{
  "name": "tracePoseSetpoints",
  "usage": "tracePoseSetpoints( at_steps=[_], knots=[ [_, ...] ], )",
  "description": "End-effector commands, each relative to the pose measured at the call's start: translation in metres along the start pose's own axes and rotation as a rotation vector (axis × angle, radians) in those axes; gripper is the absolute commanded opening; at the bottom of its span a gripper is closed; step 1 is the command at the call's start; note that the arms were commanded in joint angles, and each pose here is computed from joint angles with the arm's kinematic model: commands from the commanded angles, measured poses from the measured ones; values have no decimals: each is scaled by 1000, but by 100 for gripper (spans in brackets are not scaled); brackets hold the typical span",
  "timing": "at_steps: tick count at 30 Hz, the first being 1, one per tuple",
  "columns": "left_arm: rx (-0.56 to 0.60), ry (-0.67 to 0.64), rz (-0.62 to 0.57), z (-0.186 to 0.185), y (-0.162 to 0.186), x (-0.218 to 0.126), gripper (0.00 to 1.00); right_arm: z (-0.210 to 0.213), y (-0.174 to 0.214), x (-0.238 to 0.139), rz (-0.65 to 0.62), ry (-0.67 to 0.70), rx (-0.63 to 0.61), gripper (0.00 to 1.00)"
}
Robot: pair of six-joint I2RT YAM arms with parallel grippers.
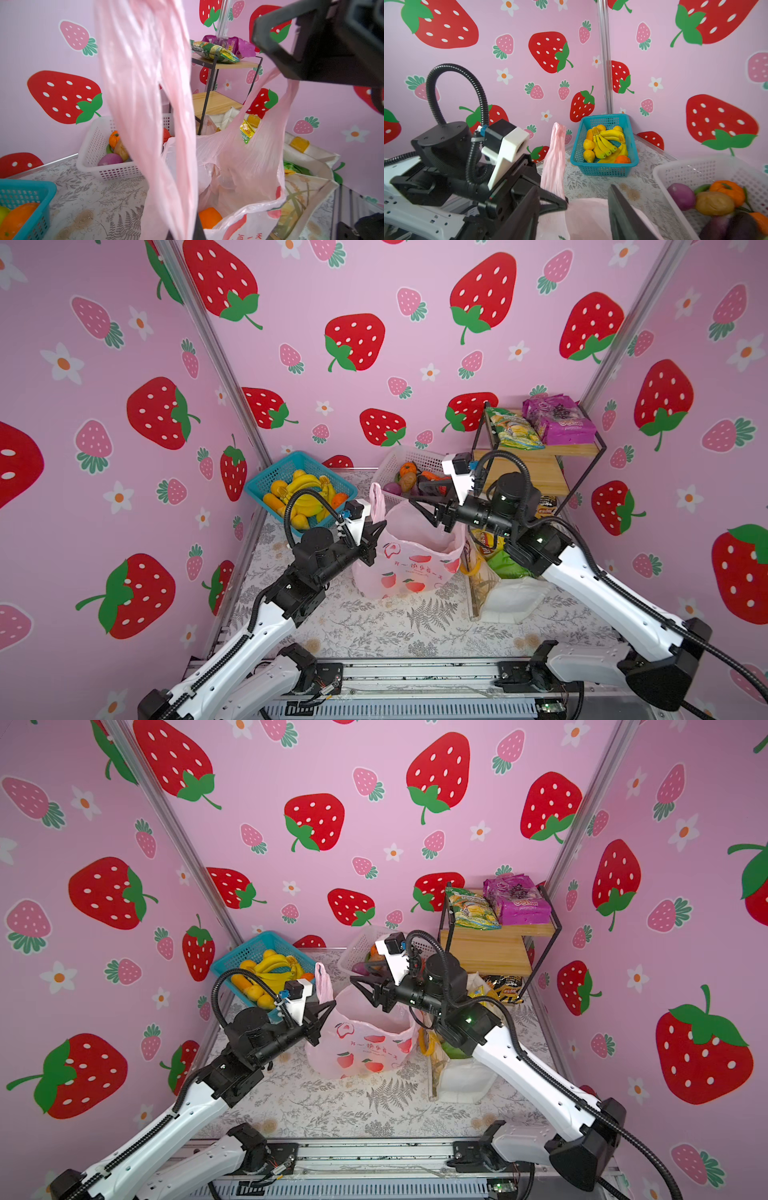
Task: Place the mixed food into the grocery bags and tie them
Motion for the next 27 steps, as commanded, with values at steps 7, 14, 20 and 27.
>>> tracePoseSetpoints(
  at_steps=[7,14,20,27],
  knots=[
    [-164,239,-103,-15,-21,-14,0,39,2,-7,-20,-234,-220,70],
    [-135,303,-75,-24,-15,-13,0,37,6,44,1,-334,-101,69],
    [-172,292,-93,-21,-17,-10,0,23,42,43,19,-230,-120,69],
    [-186,294,-114,-21,-20,-11,0,17,72,29,40,-193,-191,70]
  ],
)
Point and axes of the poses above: each gripper's point midway between its finger pads, its own x axis out along the fingers, its own z axis along the line the jaws close on, y = z × x, the point moved 1 cm from there along -x, back along the fingers, and after that the axes turned 3 degrees about x, right-handed, at the moved point
